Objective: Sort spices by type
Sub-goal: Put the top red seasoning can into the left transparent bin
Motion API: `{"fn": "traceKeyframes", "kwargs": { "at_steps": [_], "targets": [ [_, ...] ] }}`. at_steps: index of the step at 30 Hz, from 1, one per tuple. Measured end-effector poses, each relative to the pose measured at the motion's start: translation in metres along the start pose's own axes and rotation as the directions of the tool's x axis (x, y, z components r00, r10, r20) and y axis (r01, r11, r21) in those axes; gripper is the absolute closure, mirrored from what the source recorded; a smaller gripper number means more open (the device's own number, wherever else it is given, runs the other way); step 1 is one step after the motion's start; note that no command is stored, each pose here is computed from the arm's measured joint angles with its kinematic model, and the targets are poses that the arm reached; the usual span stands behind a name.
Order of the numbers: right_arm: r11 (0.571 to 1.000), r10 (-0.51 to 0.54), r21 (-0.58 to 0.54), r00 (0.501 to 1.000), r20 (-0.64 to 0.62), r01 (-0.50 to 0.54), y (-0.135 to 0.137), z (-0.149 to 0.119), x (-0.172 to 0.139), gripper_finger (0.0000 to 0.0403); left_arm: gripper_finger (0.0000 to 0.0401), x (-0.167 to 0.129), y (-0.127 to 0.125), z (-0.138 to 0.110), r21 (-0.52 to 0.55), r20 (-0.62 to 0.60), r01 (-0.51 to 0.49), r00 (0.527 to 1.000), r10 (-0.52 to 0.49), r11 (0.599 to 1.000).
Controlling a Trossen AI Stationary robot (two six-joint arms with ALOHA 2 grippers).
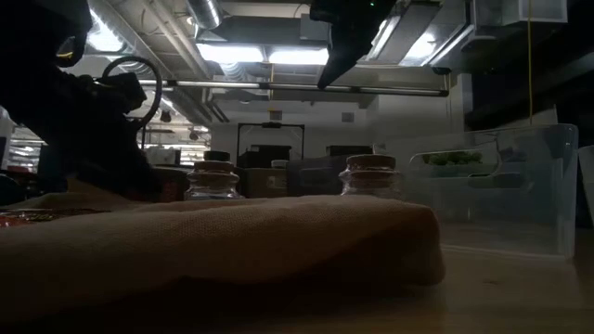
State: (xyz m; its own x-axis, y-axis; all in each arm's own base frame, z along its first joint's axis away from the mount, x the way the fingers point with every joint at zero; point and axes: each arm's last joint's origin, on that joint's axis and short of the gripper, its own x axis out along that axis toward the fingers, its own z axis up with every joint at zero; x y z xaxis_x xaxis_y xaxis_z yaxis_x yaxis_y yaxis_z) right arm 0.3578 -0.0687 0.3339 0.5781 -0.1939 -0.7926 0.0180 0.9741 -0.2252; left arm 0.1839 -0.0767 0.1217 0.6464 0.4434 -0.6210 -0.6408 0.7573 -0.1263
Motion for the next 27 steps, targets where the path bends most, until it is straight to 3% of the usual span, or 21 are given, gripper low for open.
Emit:
{"fn": "traceKeyframes", "kwargs": {
  "at_steps": [13,27],
  "targets": [
    [1.000,0.000,0.000,1.000,0.001,0.000,0.0000,0.0001,0.0000,0.0217,0.0050,0.0018,0.0045,-0.0040,0.017,0.026,0.000,1.000,0.000,1.000],
    [1.000,0.000,0.000,1.000,0.001,0.000,0.0000,0.0001,0.0000,0.0217,0.0192,0.0015,0.0043,-0.0037,-0.023,0.026,0.003,1.000,-0.003,1.000]
  ]
}}
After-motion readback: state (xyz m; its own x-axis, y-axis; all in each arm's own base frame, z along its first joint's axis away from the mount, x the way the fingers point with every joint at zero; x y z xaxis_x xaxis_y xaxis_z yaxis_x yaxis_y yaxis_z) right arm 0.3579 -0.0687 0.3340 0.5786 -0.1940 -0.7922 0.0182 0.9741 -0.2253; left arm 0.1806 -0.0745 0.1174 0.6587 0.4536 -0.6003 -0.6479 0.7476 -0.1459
